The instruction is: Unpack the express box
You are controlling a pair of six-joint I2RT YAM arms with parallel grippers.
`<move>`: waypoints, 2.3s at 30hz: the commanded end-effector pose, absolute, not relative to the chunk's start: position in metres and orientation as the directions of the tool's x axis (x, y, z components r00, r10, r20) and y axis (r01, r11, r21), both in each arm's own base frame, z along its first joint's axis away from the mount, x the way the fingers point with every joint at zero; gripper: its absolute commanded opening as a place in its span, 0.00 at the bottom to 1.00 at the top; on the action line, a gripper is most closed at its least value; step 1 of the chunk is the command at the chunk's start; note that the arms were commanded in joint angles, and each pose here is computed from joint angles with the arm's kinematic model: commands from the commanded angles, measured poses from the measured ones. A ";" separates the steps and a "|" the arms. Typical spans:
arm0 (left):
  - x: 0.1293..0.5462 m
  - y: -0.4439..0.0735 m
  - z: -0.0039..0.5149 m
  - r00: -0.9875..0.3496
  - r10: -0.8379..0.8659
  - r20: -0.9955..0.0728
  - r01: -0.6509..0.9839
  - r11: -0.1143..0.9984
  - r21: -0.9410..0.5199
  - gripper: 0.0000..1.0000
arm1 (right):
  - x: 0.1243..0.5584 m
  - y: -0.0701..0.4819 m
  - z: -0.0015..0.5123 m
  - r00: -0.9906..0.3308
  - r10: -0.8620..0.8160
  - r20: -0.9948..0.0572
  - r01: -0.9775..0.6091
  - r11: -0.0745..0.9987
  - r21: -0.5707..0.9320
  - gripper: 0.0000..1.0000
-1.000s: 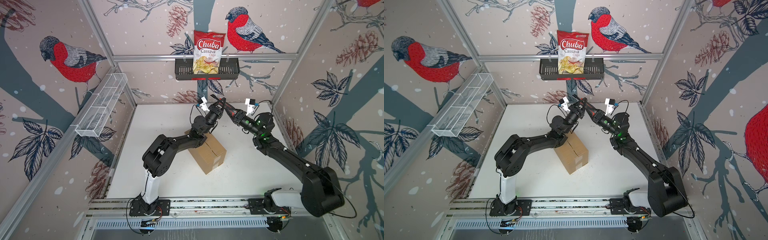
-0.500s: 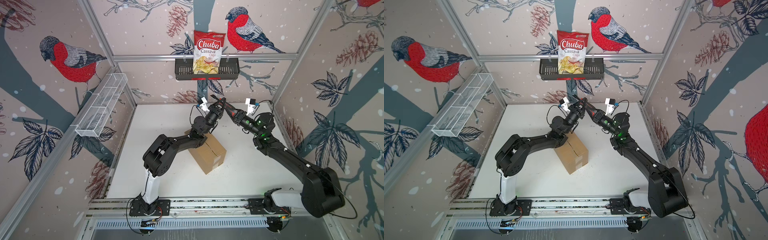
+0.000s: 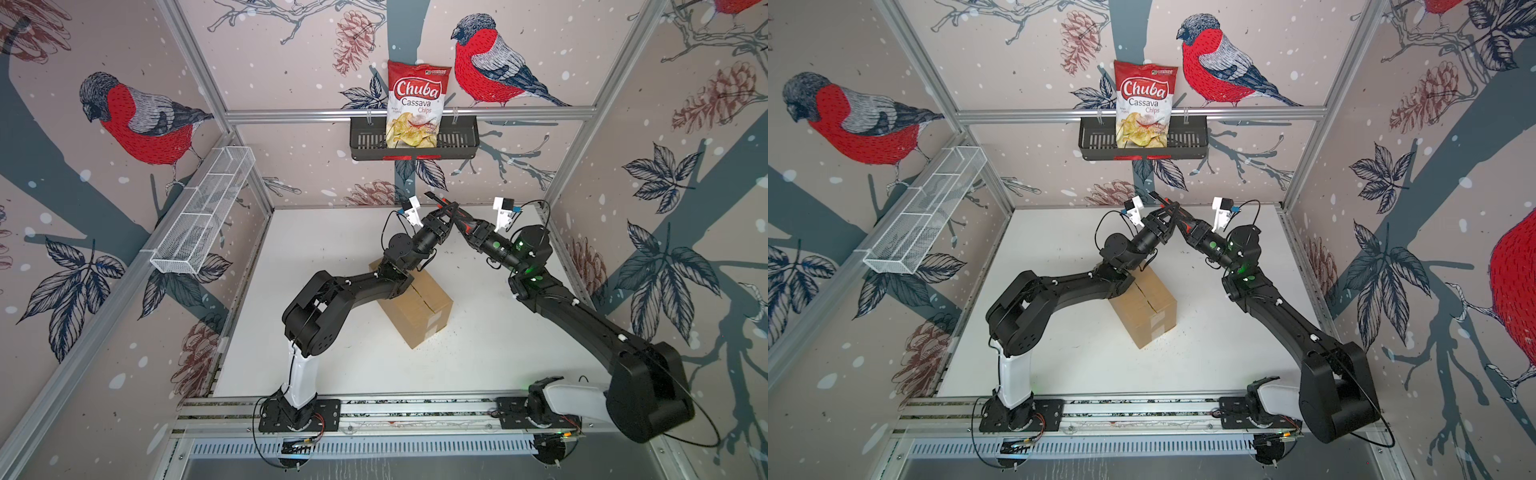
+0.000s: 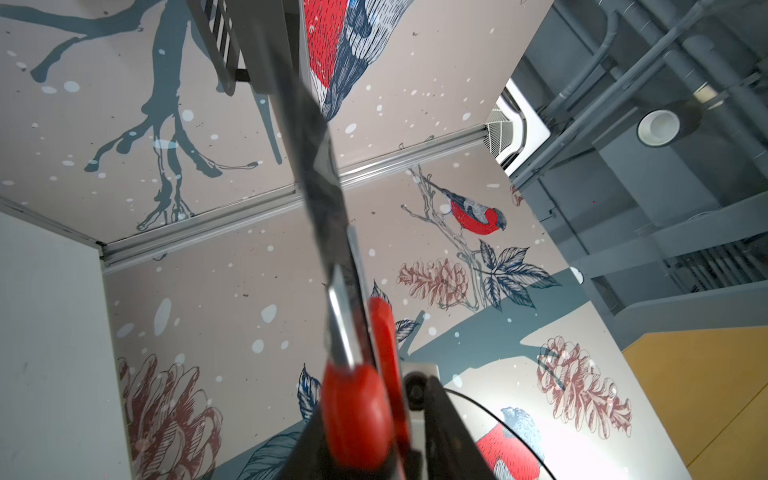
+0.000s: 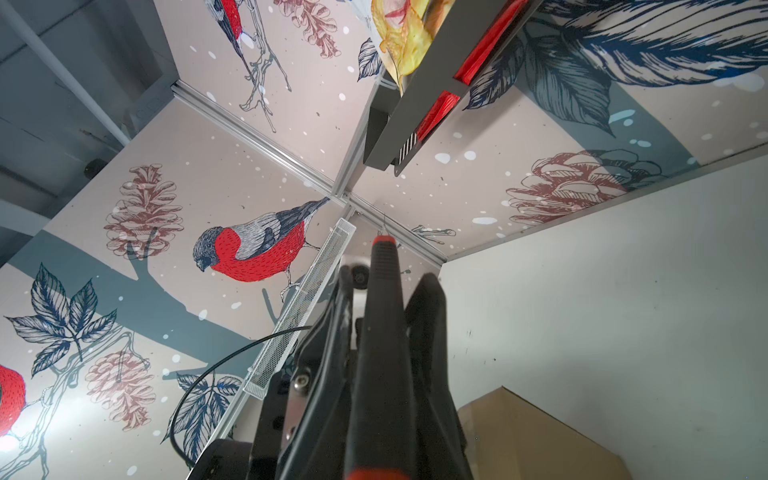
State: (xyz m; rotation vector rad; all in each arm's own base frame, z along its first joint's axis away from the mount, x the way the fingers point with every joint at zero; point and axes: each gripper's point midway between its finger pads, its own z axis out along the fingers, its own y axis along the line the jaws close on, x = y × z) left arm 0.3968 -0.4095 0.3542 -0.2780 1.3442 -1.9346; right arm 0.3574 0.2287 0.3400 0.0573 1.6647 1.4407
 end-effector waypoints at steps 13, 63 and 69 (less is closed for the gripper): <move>0.377 -0.397 0.366 -0.644 -0.673 -0.365 0.531 -0.049 -0.846 0.59 | 0.362 0.220 0.352 -0.530 0.575 -0.623 -0.513 0.367 0.776 0.00; 0.304 -0.214 0.192 -0.672 -0.485 -0.559 0.003 0.753 -0.657 0.96 | 0.342 0.198 0.315 -0.471 0.095 -0.877 -0.442 0.835 0.328 0.00; 0.308 -0.209 0.177 -0.657 -0.512 -0.554 -0.019 0.746 -0.666 0.96 | 0.331 0.212 0.314 -0.461 0.032 -0.887 -0.482 0.830 0.280 0.00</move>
